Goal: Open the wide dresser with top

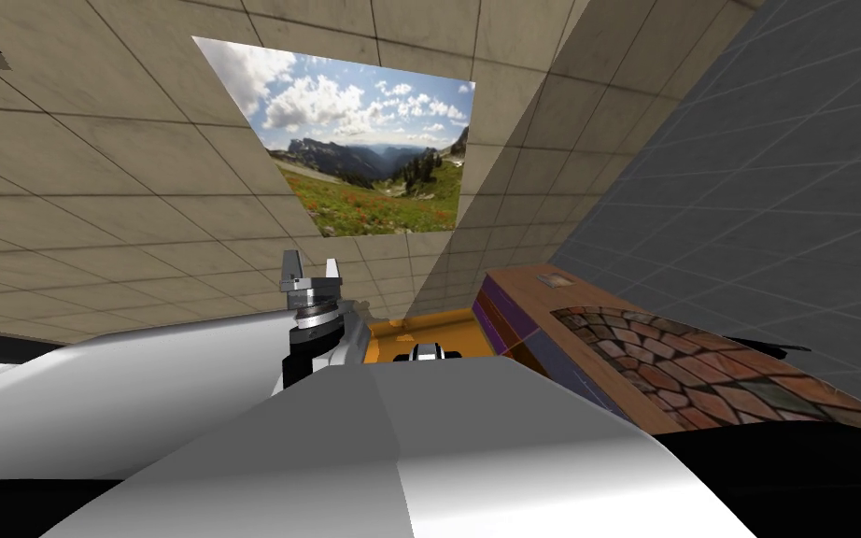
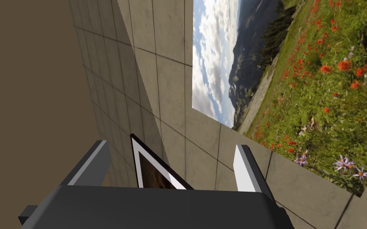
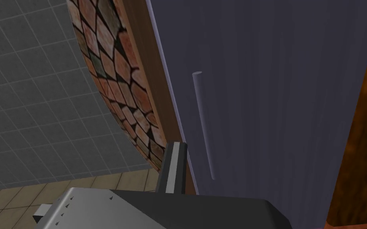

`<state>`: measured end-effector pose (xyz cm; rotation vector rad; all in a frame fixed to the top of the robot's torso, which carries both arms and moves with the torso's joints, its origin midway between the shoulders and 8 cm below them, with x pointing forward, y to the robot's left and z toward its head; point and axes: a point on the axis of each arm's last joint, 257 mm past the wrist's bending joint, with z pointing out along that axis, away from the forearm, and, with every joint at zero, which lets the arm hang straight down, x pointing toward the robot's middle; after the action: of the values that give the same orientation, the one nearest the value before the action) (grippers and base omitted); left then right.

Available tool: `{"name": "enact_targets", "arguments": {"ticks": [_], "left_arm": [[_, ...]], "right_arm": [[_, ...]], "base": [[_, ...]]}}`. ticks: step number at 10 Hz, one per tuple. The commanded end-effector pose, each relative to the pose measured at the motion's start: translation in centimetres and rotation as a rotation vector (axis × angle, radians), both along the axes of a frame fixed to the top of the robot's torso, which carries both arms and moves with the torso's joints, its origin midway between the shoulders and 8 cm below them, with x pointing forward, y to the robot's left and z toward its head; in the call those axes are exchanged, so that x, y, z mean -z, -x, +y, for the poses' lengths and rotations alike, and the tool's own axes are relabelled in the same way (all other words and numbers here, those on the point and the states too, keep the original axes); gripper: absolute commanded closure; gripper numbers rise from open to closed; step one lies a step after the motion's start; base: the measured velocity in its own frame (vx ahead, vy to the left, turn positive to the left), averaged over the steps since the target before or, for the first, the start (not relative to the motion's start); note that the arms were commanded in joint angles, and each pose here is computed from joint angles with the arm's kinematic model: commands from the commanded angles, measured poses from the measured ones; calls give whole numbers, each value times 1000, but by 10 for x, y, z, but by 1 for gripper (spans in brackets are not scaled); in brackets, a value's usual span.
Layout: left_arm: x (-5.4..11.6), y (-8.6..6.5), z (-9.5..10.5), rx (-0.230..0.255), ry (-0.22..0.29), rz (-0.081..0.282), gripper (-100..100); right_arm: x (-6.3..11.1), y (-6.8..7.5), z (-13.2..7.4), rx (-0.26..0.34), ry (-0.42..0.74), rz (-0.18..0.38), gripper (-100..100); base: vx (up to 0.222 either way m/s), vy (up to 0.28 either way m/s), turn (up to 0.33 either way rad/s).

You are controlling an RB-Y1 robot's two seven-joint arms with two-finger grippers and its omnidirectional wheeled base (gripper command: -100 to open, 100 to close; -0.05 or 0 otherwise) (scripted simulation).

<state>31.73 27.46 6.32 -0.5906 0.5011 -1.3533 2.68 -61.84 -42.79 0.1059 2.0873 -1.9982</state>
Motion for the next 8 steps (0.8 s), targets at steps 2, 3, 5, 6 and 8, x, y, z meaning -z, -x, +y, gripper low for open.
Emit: {"name": "enact_targets", "arguments": {"ticks": [2,3,5,6,8], "left_arm": [[0,0,0,0,0,0,0],[0,0,0,0,0,0,0],[0,0,0,0,-1,0,0],[0,0,0,0,-1,0,0],[0,0,0,0,-1,0,0]], "right_arm": [[1,0,1,-2,-4,0,100],[0,0,1,-1,-2,-1,-100],[0,0,0,0,1,-2,-100],[-1,0,0,1,4,-2,-100],[-1,0,0,1,4,-2,-100]], "base": [[-20,138,-11],[-8,-78,0],[-7,-162,10],[54,-161,4],[27,-124,8]]}}
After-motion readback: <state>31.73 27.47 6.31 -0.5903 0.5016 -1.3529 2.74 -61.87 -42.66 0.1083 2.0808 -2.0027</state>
